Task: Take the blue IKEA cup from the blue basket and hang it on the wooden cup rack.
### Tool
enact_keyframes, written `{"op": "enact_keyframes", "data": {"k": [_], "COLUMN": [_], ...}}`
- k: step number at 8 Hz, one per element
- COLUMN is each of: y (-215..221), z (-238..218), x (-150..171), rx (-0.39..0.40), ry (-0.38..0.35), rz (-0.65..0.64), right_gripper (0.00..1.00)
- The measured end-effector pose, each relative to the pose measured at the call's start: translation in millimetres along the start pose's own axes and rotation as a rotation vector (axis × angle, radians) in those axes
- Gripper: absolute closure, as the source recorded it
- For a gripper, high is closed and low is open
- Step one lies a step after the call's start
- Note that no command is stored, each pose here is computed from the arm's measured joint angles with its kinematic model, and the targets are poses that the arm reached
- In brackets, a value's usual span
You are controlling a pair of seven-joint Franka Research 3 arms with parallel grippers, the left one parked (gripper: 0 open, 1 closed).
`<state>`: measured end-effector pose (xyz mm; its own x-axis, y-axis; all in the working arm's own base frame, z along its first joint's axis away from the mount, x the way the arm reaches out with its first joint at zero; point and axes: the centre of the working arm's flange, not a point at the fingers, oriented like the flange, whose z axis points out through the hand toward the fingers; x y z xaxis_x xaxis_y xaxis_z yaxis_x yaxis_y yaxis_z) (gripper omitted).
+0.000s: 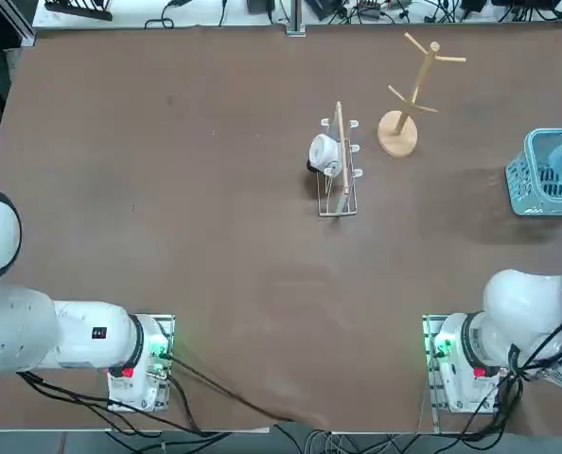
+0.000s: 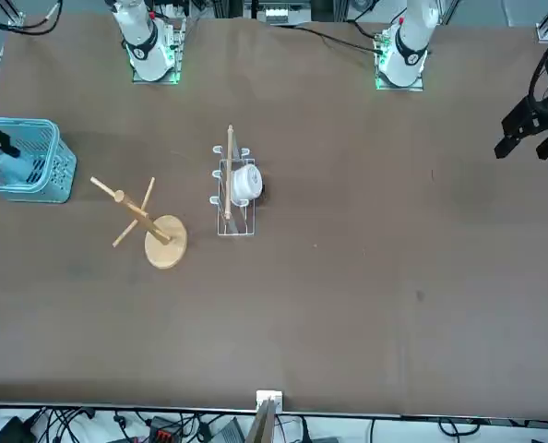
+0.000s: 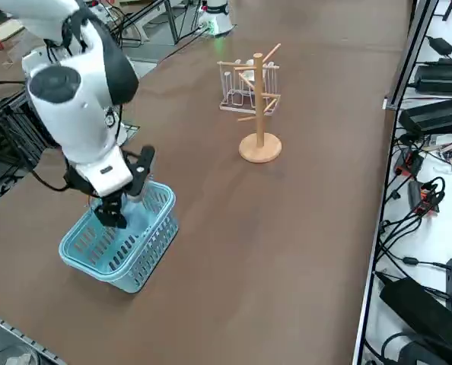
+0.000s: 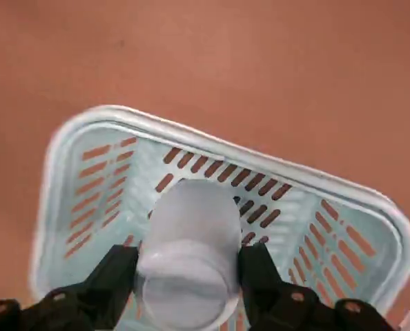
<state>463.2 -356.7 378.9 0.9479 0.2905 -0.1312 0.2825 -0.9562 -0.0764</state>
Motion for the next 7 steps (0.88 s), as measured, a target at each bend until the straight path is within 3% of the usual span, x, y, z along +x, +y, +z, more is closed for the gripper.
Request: {"op": "enact_keyframes", "data": {"k": [3,5,7], "y": [-27,-64,-100], "z": [-76,-130,-155], "x": [24,52,70], "rx": [0.132,0.235,0.408], "ry": [-0.003,0.063,0.147], "rz": [-0.034,-0.093,-0.107], "right_gripper": [0.15,0.15,0.15]}}
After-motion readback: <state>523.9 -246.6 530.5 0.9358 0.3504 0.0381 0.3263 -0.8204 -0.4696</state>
